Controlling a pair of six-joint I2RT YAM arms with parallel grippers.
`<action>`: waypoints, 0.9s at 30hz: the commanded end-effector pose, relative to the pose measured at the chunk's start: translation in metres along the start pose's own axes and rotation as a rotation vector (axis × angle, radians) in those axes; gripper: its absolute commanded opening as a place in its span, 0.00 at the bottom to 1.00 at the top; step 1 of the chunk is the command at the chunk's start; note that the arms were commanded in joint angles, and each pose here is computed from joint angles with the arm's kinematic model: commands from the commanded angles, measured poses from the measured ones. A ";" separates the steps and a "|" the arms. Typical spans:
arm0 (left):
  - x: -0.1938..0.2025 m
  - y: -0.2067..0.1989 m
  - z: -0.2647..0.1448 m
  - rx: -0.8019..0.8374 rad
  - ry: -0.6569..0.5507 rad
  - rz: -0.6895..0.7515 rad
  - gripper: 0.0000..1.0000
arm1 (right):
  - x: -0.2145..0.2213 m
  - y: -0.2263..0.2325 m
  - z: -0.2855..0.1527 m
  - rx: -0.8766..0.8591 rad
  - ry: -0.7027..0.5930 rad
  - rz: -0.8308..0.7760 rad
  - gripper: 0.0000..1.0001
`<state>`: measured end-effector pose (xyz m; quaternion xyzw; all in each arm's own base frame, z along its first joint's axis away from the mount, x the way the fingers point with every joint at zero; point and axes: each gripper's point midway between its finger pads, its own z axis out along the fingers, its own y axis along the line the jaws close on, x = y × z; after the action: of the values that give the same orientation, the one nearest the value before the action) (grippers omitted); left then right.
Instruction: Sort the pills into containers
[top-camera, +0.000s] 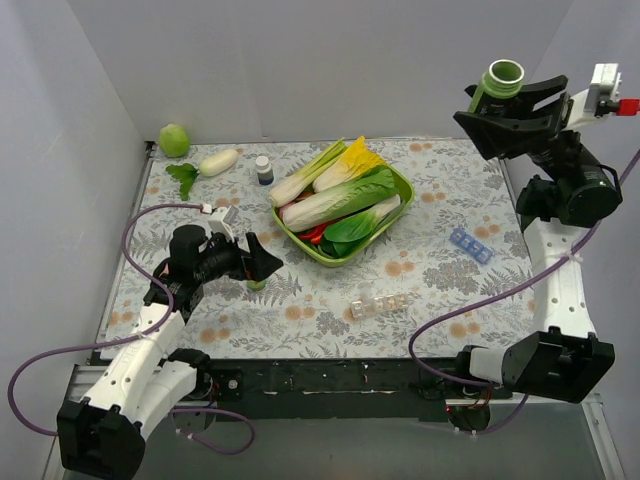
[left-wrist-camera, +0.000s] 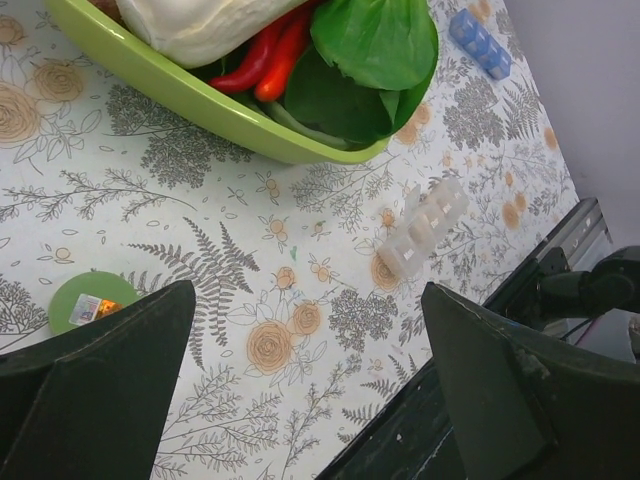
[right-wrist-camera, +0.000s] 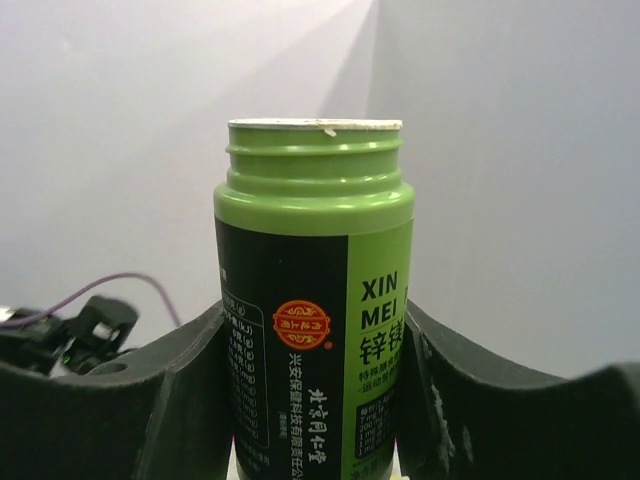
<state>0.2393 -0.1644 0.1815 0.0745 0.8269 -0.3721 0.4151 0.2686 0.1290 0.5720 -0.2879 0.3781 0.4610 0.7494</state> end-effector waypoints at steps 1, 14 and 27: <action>0.002 -0.016 -0.003 0.107 0.003 0.065 0.98 | 0.033 0.045 -0.006 -0.221 0.078 -0.044 0.02; 0.012 -0.053 -0.016 0.381 -0.100 0.258 0.98 | 0.272 0.113 -0.152 -0.436 0.718 -0.177 0.04; 0.007 -0.035 -0.011 0.280 -0.168 0.313 0.98 | 0.366 0.147 -0.242 -0.535 1.189 -0.048 0.04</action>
<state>0.2030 -0.1885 0.2058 0.2336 0.7020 -0.4453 0.5043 0.1753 0.1836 0.1486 -0.6424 0.5809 0.3168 0.3867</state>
